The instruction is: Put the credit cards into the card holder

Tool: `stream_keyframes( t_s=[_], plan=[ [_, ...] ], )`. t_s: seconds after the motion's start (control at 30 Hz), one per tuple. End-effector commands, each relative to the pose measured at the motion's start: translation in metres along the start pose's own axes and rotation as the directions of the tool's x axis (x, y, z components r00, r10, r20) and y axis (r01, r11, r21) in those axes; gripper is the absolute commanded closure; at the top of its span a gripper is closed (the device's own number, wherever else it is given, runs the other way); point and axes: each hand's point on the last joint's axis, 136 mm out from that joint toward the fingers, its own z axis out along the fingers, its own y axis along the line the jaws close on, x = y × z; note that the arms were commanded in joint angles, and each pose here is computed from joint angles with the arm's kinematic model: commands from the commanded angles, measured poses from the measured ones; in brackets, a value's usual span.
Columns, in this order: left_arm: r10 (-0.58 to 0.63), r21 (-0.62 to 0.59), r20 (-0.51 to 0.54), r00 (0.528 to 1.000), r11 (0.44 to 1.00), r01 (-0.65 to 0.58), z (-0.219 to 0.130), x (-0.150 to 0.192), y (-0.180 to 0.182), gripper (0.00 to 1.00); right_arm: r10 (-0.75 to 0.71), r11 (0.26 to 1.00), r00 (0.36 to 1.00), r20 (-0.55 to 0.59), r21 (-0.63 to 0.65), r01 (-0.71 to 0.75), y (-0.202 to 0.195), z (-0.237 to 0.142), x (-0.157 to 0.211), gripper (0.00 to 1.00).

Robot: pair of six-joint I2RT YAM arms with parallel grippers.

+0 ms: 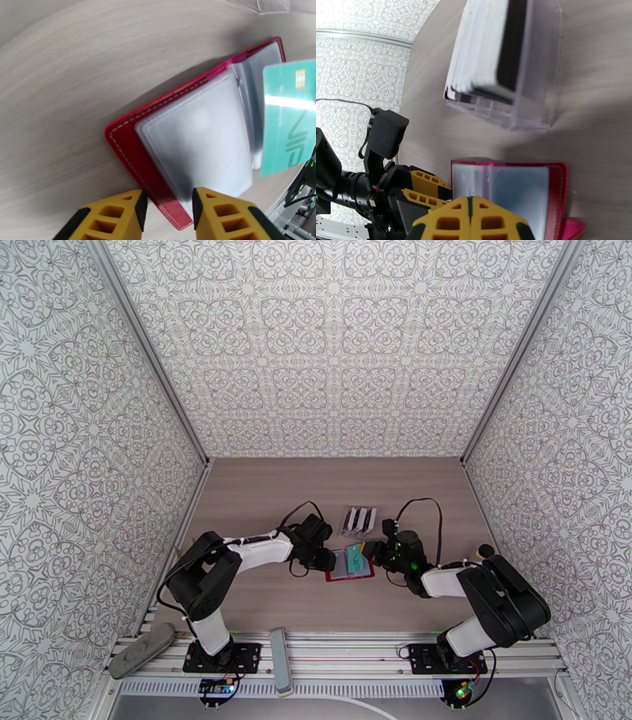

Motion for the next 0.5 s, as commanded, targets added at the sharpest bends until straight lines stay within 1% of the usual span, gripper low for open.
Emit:
stream_keyframes(
  t_s=[0.0, 0.17, 0.47],
  plan=[
    [0.072, -0.052, -0.092, 0.993, 0.996, -0.077, 0.033, 0.024, 0.009, 0.61, -0.007, 1.000, 1.000, 0.013, 0.005, 0.007, -0.004, -0.009, 0.000, 1.00],
    [0.140, -0.048, -0.133, 0.981, 0.988, -0.148, 0.046, 0.031, -0.002, 0.61, -0.008, 1.000, 1.000, 0.020, 0.015, 0.008, -0.008, -0.015, 0.001, 1.00],
    [0.202, -0.021, -0.157, 0.967, 0.978, -0.208, 0.056, 0.032, -0.017, 0.60, 0.001, 0.999, 0.999, 0.040, 0.034, -0.003, -0.017, -0.025, -0.004, 1.00]
  ],
)
